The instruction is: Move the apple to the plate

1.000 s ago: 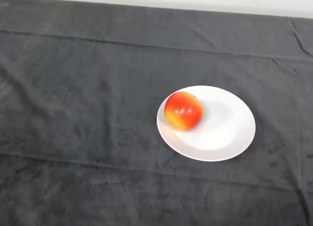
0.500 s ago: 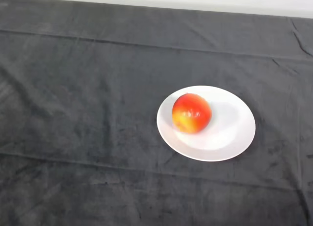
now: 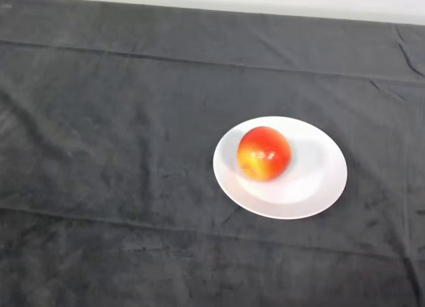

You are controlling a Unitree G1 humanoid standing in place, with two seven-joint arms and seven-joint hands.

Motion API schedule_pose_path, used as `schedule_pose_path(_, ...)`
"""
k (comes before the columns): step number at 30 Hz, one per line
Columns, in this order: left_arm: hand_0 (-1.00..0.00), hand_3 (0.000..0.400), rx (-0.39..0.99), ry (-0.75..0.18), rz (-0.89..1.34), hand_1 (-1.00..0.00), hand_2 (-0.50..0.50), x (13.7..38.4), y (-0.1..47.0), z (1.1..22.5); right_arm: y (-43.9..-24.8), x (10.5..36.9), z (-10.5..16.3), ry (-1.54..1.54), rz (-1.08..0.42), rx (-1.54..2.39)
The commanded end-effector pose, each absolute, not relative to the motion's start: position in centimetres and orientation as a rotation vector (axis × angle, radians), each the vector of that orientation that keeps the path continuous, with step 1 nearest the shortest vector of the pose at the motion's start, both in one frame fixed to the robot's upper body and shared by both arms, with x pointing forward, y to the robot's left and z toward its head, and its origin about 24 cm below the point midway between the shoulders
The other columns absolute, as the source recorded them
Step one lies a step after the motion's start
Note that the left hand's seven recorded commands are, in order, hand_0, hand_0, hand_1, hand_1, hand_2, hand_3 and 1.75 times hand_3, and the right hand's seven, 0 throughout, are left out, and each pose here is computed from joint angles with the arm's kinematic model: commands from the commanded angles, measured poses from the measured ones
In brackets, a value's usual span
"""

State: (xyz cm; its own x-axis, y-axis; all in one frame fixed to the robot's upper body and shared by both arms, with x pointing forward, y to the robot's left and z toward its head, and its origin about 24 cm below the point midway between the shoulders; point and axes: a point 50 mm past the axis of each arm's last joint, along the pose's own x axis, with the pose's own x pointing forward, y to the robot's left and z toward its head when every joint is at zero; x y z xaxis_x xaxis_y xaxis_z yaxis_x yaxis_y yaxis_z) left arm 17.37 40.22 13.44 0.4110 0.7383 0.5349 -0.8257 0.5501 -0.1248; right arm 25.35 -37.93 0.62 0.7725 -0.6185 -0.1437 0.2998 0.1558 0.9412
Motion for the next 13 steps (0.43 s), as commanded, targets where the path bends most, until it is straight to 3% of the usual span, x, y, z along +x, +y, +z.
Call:
schedule_pose_path(1, 0.0, 0.0, 0.153, -0.612, 1.019, 0.0, 0.0, 17.4, 40.41, 13.76, -38.37, 25.81, 1.69, -0.358, -0.665, 1.263)
schedule_pose_path(13, 0.0, 0.0, 0.153, -0.612, 1.019, 0.0, 0.0, 17.41, 40.34, 13.77, -38.37, 25.81, 1.69, -0.358, -0.665, 1.263)
